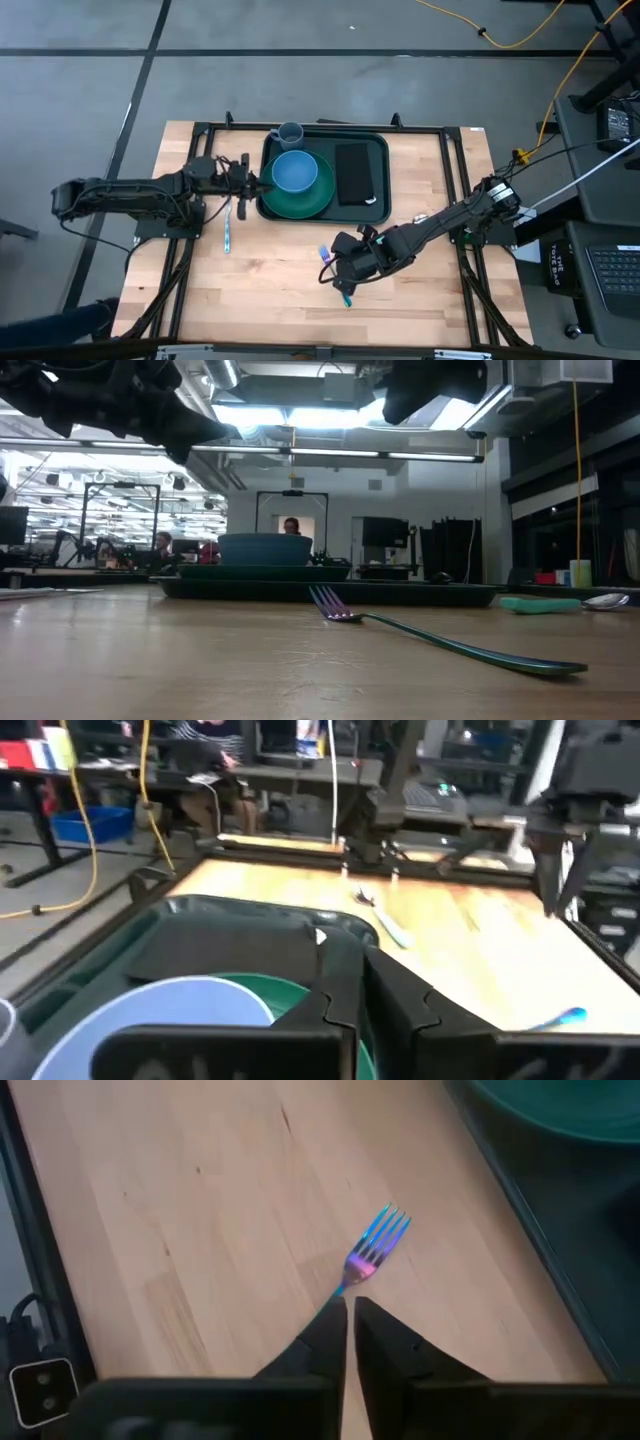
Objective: Set up tray
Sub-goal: Put the purple fork on top of the black napkin
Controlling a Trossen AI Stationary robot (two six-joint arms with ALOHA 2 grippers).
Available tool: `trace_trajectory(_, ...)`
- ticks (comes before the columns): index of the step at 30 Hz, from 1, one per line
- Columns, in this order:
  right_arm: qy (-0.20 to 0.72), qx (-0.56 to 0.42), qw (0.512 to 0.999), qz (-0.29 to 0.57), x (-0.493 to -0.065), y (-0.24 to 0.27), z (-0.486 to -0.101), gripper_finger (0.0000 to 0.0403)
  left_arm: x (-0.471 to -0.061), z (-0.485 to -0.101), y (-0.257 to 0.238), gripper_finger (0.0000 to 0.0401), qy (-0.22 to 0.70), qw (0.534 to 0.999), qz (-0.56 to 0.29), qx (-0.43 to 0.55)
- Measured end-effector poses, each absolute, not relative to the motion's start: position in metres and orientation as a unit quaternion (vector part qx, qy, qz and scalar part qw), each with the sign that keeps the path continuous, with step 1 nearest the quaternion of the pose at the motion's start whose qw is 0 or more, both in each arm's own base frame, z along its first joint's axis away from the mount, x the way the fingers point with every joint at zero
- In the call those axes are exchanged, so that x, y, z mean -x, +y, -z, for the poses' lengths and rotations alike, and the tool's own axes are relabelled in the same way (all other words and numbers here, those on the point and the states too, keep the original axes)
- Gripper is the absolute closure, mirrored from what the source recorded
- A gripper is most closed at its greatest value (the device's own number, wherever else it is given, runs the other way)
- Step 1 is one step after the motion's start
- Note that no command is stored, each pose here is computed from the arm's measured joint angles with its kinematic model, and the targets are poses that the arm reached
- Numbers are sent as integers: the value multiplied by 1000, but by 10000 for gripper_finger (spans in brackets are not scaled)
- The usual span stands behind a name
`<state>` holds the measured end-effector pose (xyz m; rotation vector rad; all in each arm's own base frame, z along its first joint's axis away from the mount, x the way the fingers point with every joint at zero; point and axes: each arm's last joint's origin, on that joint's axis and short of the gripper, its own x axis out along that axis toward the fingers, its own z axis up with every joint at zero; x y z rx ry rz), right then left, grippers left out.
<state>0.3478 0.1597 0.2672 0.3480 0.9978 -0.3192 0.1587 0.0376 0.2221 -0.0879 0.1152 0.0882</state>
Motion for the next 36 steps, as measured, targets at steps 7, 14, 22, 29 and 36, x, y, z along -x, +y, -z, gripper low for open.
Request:
trace_trajectory(7, 473, -156, 854, 153, -349, 158, -267, 372, -161, -221, 25, 398, 62, 995, -70, 17)
trace_trajectory(14, 472, -156, 854, 155, -350, 155, -267, 372, -163, -222, 6, 398, 63, 996, -49, -27)
trace_trajectory(22, 465, -149, 857, 163, -350, 155, -268, 372, -154, -208, -5, 399, 31, 998, -27, -40)
trace_trajectory(29, 465, -149, 857, 164, -350, 155, -268, 372, -135, -199, -4, 400, 4, 999, -29, -33)
trace_trajectory(36, 468, -166, 850, 176, -354, 151, -262, 371, -123, -200, -4, 400, 5, 999, -28, -20)
